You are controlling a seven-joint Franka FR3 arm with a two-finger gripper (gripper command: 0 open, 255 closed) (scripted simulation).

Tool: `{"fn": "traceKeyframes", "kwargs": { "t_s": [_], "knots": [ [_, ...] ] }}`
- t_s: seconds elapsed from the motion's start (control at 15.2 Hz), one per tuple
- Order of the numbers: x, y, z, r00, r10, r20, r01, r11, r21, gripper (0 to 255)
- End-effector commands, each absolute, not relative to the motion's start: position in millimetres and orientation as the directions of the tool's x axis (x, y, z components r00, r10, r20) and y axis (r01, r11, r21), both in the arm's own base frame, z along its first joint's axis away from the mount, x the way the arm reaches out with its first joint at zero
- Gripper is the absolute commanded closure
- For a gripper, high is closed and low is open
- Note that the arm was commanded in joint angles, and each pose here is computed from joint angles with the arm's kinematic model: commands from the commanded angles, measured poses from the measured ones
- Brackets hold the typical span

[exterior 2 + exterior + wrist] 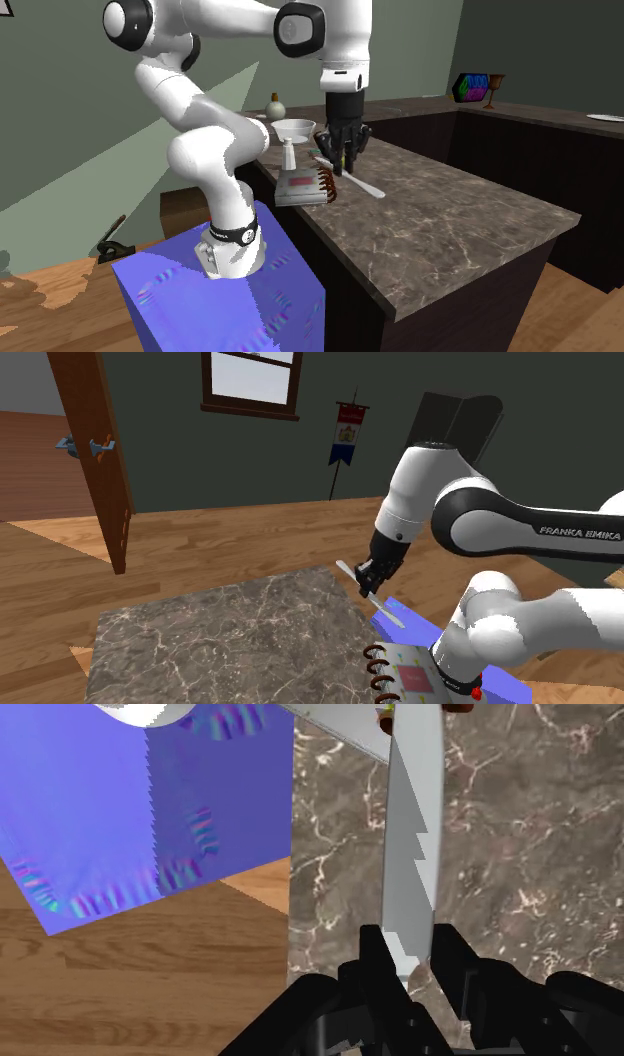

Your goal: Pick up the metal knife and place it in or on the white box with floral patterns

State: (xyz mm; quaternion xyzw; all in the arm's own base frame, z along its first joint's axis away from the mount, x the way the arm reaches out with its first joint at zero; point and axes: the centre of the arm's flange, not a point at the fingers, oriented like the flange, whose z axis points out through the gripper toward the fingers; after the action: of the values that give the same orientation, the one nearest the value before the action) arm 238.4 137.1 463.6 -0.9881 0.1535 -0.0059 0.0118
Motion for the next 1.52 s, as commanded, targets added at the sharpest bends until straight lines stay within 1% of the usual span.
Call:
{"fn": "traceKeyframes", "kwargs": {
  "t_s": [0.0, 0.79, 1.45],
  "knots": [
    [213, 149, 468, 0.952, -0.304, 0.008, -0.304, -0.952, -0.025, 255],
    [68, 200, 476, 0.952, -0.304, 0.008, -0.304, -0.952, -0.025, 255],
    [68, 200, 424, 0.952, -0.304, 0.008, -0.304, -0.952, -0.025, 255]
  ]
}}
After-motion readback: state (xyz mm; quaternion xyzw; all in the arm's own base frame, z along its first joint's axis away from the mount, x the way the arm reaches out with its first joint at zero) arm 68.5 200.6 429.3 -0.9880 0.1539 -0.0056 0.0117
